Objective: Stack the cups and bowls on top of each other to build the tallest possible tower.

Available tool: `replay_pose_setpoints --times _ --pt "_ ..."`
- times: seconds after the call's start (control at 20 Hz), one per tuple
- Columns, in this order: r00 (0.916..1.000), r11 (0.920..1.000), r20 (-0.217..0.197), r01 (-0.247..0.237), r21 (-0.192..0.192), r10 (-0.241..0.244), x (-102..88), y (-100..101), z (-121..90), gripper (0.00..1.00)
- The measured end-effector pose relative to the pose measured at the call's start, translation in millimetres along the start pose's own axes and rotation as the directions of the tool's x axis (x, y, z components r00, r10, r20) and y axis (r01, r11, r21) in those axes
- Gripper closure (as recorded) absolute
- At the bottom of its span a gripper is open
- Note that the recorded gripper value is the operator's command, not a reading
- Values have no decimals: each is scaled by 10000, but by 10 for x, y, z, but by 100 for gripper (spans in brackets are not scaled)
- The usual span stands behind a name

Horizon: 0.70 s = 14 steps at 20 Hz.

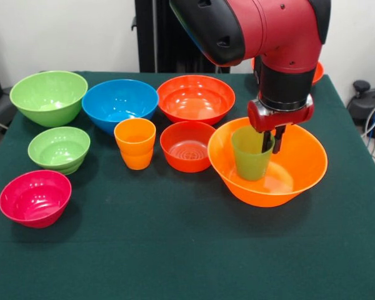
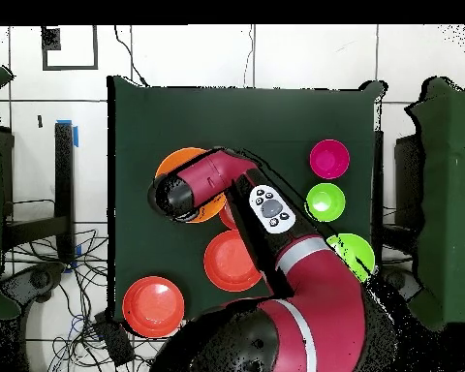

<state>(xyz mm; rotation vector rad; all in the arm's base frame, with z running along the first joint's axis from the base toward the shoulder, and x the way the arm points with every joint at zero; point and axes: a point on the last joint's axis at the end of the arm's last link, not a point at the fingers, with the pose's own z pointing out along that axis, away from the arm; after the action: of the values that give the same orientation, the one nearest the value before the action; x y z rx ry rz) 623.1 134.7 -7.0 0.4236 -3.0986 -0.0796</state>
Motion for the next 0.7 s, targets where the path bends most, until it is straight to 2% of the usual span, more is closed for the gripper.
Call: replay_pose_setpoints --times 0.7 --pt "10000 9999 21 49 -99 -49 -14 53 7 100"
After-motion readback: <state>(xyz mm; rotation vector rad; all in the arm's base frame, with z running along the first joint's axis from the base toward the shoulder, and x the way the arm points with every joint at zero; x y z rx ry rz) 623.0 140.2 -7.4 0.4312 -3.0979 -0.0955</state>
